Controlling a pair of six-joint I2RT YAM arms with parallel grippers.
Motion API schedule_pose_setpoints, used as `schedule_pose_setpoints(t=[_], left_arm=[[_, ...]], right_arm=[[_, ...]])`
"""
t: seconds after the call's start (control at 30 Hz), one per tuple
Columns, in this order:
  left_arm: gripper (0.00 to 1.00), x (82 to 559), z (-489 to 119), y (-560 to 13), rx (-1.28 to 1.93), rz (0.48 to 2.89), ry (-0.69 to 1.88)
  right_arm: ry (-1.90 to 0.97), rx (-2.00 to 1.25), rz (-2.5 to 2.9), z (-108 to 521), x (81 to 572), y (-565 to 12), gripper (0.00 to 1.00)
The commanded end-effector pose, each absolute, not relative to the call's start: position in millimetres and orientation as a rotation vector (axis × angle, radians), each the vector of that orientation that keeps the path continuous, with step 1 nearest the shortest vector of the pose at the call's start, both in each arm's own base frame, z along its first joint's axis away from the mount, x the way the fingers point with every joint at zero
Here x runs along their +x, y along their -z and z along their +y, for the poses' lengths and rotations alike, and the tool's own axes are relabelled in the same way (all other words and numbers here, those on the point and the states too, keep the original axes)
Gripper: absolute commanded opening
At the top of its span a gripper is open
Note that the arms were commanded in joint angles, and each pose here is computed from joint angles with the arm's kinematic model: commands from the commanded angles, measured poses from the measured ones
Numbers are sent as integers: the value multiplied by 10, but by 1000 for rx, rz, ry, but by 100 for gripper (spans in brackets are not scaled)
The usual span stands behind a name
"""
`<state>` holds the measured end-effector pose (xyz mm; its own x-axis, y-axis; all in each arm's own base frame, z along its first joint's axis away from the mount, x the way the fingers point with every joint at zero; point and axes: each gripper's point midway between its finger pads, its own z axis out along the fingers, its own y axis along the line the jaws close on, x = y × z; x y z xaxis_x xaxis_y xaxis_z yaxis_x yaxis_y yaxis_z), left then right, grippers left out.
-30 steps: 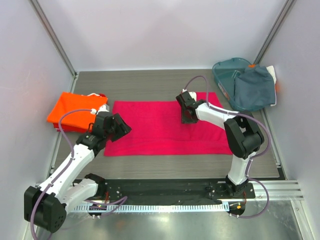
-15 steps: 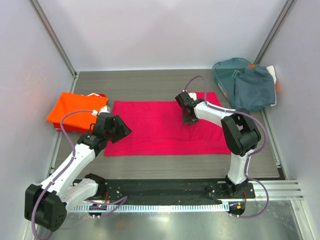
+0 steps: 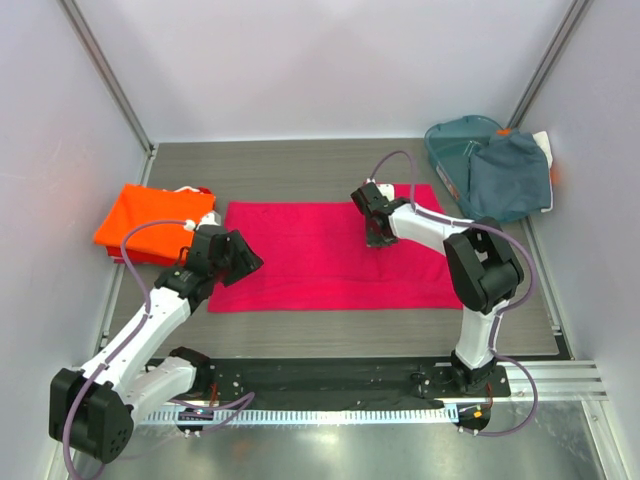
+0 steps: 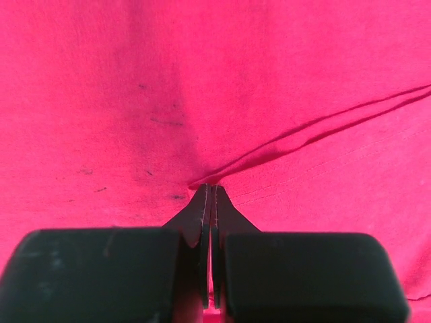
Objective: Fold and stack the t-shirts
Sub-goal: Fold the tshirt
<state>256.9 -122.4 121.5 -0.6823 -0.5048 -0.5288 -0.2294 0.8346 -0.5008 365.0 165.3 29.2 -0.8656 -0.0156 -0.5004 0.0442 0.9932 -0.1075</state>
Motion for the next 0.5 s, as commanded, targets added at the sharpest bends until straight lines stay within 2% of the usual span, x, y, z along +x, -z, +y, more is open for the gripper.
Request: schedule_pose_setpoints(t=[0.0,0.3,0.47], left_arm=[[56,2604,-1238,-1271,-497,2299,532],[56,2589,-1231,-1235,-495,2309,525],[56,2582,-1240,-1209,-494,2318,527]], right_arm=[[105,101,2473,1690,3829,-646,1],[117,148,2401,1681,4008,-855,1],[123,141,2418,1707,4045,-778,1]])
